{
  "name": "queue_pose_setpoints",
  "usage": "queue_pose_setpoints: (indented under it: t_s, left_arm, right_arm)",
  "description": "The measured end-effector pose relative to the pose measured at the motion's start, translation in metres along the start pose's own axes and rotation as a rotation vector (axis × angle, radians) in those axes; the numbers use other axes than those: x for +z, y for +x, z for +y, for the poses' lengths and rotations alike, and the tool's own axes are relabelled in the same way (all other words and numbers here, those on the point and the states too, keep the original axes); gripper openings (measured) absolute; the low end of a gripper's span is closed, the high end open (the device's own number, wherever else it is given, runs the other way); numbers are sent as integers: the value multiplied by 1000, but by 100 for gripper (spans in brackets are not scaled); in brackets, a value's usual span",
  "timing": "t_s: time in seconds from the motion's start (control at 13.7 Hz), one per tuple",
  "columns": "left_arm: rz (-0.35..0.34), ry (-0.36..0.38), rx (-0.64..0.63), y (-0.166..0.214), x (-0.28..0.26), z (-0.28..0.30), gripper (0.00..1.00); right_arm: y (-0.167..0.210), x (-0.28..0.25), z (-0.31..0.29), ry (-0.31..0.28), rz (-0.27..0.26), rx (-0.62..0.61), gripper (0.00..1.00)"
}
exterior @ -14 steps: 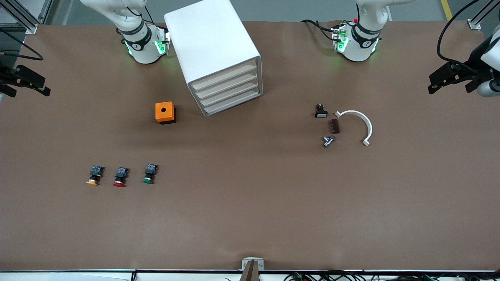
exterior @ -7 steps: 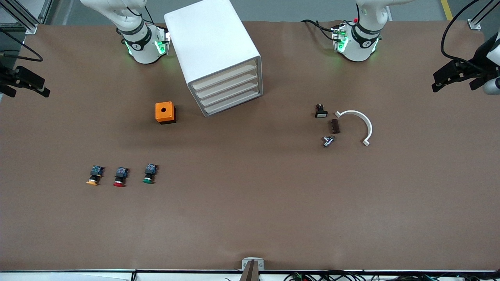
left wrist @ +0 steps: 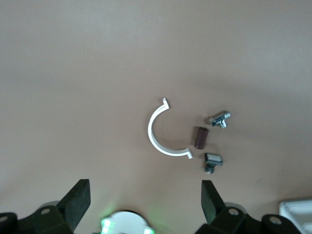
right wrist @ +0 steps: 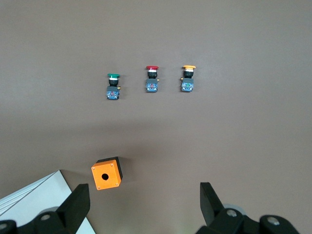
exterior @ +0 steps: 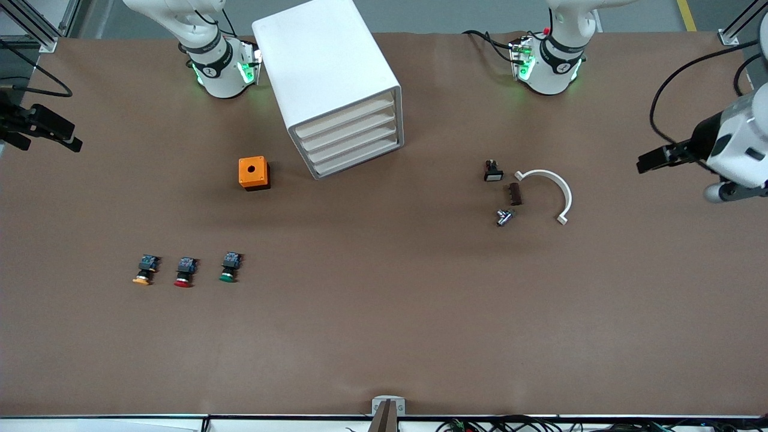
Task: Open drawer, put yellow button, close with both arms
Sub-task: 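Move the left gripper toward the white drawer cabinet, then grasp the front of the top drawer with the left gripper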
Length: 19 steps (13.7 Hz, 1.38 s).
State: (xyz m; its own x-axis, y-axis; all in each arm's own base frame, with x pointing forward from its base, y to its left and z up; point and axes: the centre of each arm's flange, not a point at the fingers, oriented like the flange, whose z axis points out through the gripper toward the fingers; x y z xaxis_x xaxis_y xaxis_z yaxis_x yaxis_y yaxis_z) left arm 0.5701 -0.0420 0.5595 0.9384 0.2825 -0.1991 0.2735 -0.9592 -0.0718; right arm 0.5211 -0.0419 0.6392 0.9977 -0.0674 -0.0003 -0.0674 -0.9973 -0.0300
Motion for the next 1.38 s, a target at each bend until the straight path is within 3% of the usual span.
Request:
queue_pose_setpoints:
  t_s: [0.29,0.51,0.66,1.09,1.38]
  left_arm:
    - [-94,14,-220,9,50,67,100]
    - [-257,-30,-463,18,96,102,100]
    - [-361,-13,-610,23,130,124,100]
    - [-487,235,-1011,-22,221,238,100]
    - [-642,363,-1168,-66,271,304,100]
  right_arm:
    - [1,-1,0,-2,13,0,100]
    - [2,-2,-5,-24,17,-13,100]
    - [2,-2,-8,-28,19,-17,100]
    - [2,0,-7,-28,12,-15,100]
    - [1,3,-7,-28,0,-14,100]
